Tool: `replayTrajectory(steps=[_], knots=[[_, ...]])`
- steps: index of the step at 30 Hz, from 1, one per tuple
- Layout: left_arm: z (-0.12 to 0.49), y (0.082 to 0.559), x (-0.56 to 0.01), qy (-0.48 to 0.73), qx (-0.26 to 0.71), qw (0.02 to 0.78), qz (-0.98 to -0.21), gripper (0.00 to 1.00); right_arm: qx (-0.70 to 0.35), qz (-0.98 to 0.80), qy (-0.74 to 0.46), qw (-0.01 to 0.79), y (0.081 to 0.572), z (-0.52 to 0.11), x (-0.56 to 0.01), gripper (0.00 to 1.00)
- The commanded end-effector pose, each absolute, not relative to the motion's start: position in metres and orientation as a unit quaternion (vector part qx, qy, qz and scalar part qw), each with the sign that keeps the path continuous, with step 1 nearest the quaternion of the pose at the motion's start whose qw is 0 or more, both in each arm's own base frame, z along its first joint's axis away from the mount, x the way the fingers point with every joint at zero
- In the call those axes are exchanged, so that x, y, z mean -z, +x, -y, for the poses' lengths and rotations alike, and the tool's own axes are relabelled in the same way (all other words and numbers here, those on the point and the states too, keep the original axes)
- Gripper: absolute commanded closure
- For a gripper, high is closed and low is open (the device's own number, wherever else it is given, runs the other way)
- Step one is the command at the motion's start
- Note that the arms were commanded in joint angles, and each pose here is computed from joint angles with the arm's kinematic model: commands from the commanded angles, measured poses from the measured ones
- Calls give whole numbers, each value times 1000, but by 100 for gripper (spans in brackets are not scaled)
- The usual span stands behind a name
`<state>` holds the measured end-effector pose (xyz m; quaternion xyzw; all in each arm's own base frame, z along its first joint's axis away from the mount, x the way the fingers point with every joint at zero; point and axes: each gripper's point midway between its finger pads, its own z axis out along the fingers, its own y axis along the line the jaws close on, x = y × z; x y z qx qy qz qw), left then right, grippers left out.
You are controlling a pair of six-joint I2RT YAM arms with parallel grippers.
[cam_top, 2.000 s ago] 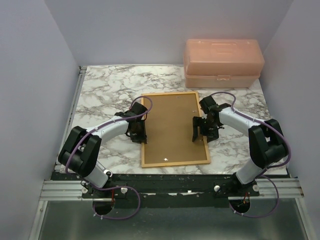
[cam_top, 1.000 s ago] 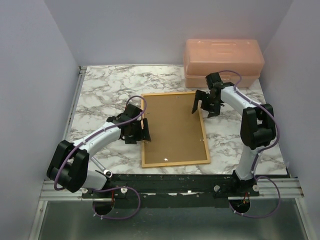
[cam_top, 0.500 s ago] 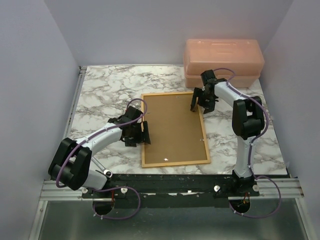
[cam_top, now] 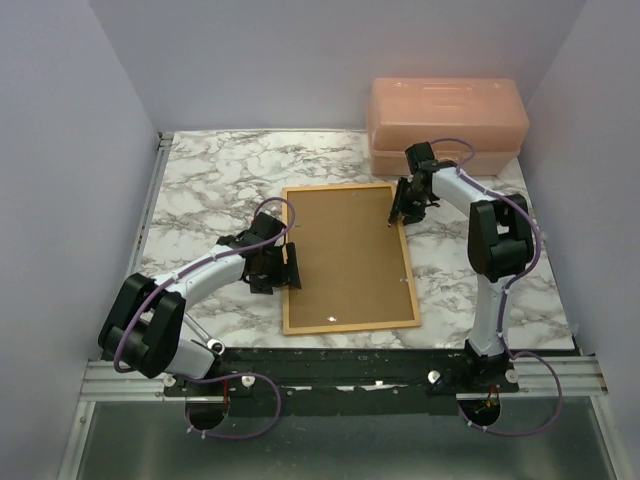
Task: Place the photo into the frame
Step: Install the photo frame at the center of the board.
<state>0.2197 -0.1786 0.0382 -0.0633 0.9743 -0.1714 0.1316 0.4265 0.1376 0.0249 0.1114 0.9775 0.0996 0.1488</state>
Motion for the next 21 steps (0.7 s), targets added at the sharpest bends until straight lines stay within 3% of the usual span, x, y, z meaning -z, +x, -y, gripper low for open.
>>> replayTrajectory(steps=[1, 11, 16, 21], knots=[[178, 220, -36, -63, 173, 130, -974, 25, -86, -985, 104, 106, 393, -132, -8, 61], [186, 220, -34, -62, 192, 121, -972, 31, -56, -989, 74, 117, 382, -129, -18, 65], [186, 218, -31, -63, 194, 117, -972, 32, -66, -987, 66, 133, 385, -137, -32, 45], [186, 216, -29, -63, 194, 115, -972, 32, -79, -985, 68, 140, 389, -141, -39, 41]])
